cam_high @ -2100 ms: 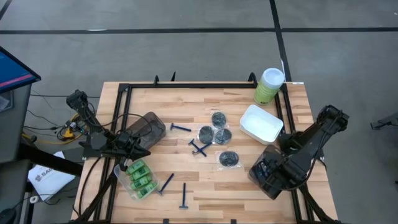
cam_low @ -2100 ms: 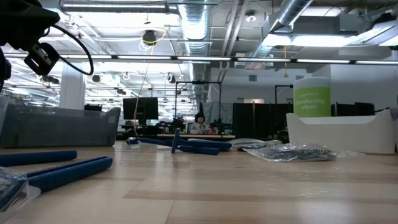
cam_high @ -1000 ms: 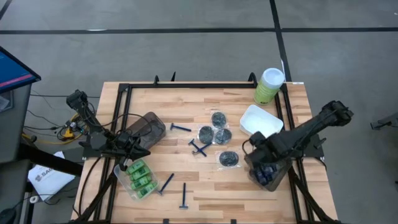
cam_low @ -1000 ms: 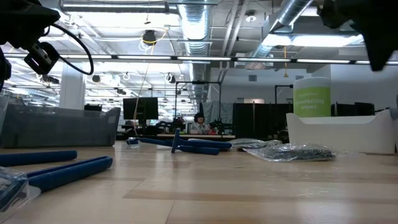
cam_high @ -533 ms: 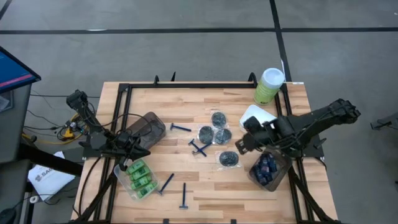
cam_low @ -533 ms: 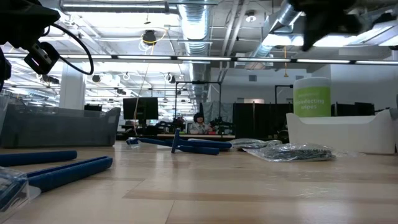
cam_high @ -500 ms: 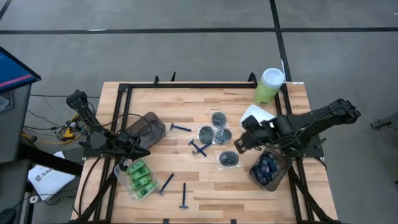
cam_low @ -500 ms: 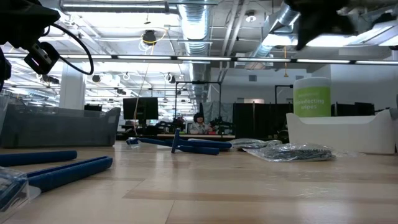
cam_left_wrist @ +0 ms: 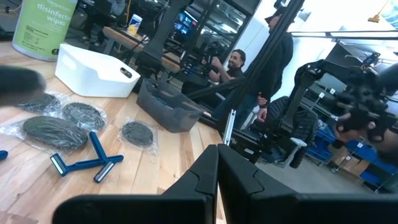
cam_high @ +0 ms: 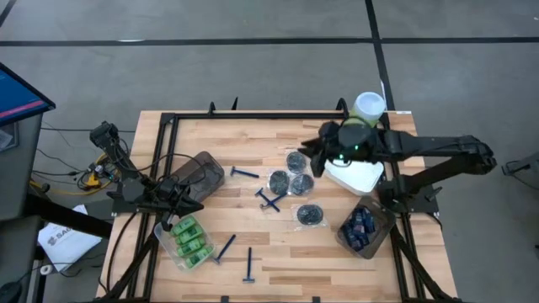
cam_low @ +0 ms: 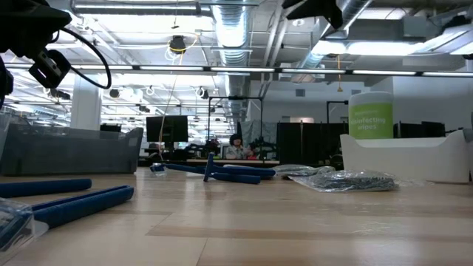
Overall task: Pick & Place Travel size toiletries
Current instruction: Put the black hairbrush into the white bin
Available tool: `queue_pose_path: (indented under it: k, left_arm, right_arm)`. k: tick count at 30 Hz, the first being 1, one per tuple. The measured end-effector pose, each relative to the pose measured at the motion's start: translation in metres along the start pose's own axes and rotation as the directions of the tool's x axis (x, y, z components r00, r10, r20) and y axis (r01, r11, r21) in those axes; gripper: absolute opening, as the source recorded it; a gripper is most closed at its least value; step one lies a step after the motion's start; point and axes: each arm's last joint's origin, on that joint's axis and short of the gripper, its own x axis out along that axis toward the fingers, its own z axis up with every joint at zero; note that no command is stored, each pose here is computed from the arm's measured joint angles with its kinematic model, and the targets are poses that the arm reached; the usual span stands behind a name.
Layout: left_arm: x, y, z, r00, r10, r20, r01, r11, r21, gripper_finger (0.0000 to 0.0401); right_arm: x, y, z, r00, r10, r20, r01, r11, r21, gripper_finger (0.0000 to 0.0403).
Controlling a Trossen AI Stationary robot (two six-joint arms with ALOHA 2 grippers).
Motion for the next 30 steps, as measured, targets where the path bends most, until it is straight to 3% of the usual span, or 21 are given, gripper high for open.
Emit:
queue_pose_path:
  k: [3, 8, 11, 15, 18, 23, 30]
  left_arm:
    - [0.000, 0.000, 0.000, 1.000, 0.000, 0.001, 0.000, 1.000, -0.001, 0.0002]
    - [0.000, -0.002, 0.004, 0.999, -0.017, 0.034, 0.018, 0.999, -0.038, 0.0002]
    - [0.000, -0.002, 0.004, 0.999, -0.018, 0.036, 0.020, 0.999, -0.041, 0.0002]
    - [0.000, -0.002, 0.005, 0.999, -0.019, 0.038, 0.020, 0.999, -0.042, 0.0002]
    - [0.000, -0.002, 0.005, 0.999, -0.020, 0.040, 0.022, 0.999, -0.045, 0.0002]
    - [0.000, -0.002, 0.005, 0.999, -0.020, 0.040, 0.022, 0.999, -0.045, 0.0002]
    - [0.000, -0.003, 0.005, 0.999, -0.020, 0.041, 0.022, 0.999, -0.045, 0.0002]
  right_arm:
    - [0.001, -0.011, 0.006, 1.000, -0.012, 0.007, 0.013, 0.999, -0.030, 0.0147]
    - [-0.011, -0.014, 0.017, 0.991, 0.123, 0.048, -0.118, 0.988, -0.101, 0.0190]
    - [-0.017, -0.018, 0.017, 0.991, 0.127, 0.034, -0.123, 0.987, -0.104, 0.0203]
    - [-0.012, -0.027, -0.005, 0.983, 0.008, -0.182, -0.032, 0.991, -0.129, 0.0205]
    - [0.006, -0.025, -0.029, 0.917, -0.061, -0.395, -0.007, 0.986, -0.169, 0.0206]
    - [0.032, -0.005, -0.067, 0.788, -0.111, -0.605, -0.063, 0.964, -0.259, 0.0227]
    - [0.067, 0.027, -0.117, 0.658, -0.147, -0.739, -0.133, 0.943, -0.306, 0.0273]
